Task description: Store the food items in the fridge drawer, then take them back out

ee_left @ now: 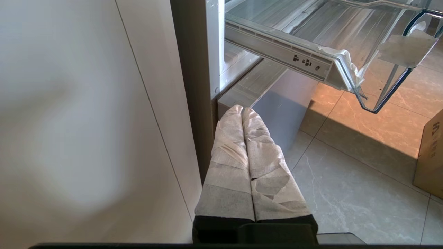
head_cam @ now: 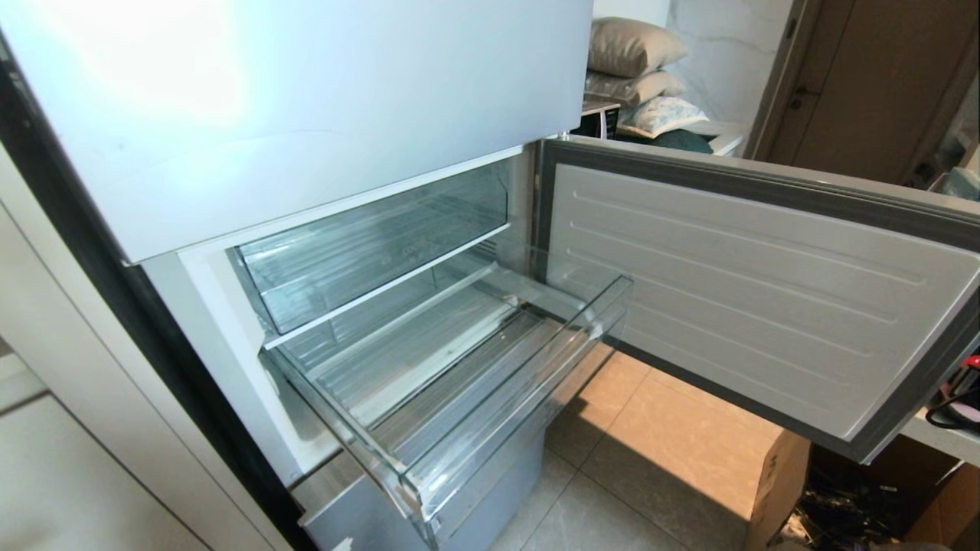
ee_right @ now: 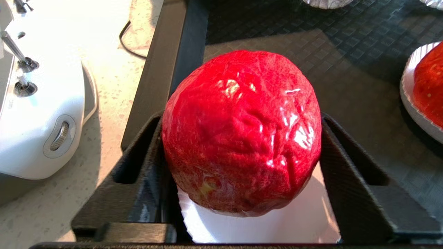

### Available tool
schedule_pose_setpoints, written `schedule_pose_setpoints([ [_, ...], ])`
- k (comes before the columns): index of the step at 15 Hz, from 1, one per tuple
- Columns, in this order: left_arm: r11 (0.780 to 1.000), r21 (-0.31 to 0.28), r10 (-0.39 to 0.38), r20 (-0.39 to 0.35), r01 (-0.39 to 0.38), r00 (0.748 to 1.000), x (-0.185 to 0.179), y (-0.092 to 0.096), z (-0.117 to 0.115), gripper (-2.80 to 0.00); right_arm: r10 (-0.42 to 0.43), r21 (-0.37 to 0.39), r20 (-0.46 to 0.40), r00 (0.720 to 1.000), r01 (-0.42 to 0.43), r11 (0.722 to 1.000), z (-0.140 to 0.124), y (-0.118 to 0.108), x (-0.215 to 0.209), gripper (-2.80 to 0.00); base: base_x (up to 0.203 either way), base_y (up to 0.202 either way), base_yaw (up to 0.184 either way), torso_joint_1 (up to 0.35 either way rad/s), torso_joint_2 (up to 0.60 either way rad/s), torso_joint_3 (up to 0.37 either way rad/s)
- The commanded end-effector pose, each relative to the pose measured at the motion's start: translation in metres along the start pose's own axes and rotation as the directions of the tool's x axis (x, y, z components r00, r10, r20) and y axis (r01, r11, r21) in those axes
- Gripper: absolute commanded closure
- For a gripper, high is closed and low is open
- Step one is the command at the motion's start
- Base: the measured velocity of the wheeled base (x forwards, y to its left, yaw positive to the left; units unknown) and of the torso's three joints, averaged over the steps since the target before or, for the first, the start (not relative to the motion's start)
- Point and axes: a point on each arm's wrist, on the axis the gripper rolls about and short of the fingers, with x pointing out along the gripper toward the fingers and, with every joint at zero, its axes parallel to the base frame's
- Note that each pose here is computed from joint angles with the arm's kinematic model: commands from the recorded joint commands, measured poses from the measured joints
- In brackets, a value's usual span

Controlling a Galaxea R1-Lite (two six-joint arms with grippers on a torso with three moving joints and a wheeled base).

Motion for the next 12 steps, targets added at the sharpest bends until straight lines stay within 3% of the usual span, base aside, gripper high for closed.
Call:
schedule_pose_setpoints([
  [1,1.0,0.0,0.001,-0.001,-0.001,1.0,0.0,0.0,0.0,0.0,0.004,0.001,0.025,1.0,-0.004,1.0,0.009,0.001,-0.005,-2.8,0.0,0.0,0.0,0.0,0.0,0.0],
  [9,1.0,0.0,0.001,-0.001,-0.001,1.0,0.0,0.0,0.0,0.0,0.0,0.024,0.025,1.0,-0.001,1.0,0.018,0.002,-0.026,-2.8,0.0,0.0,0.0,0.0,0.0,0.0],
  [12,1.0,0.0,0.001,-0.001,-0.001,1.0,0.0,0.0,0.0,0.0,-0.007,0.109,0.016,1.0,0.005,0.994,0.023,0.002,-0.034,-2.8,0.0,0.0,0.0,0.0,0.0,0.0],
])
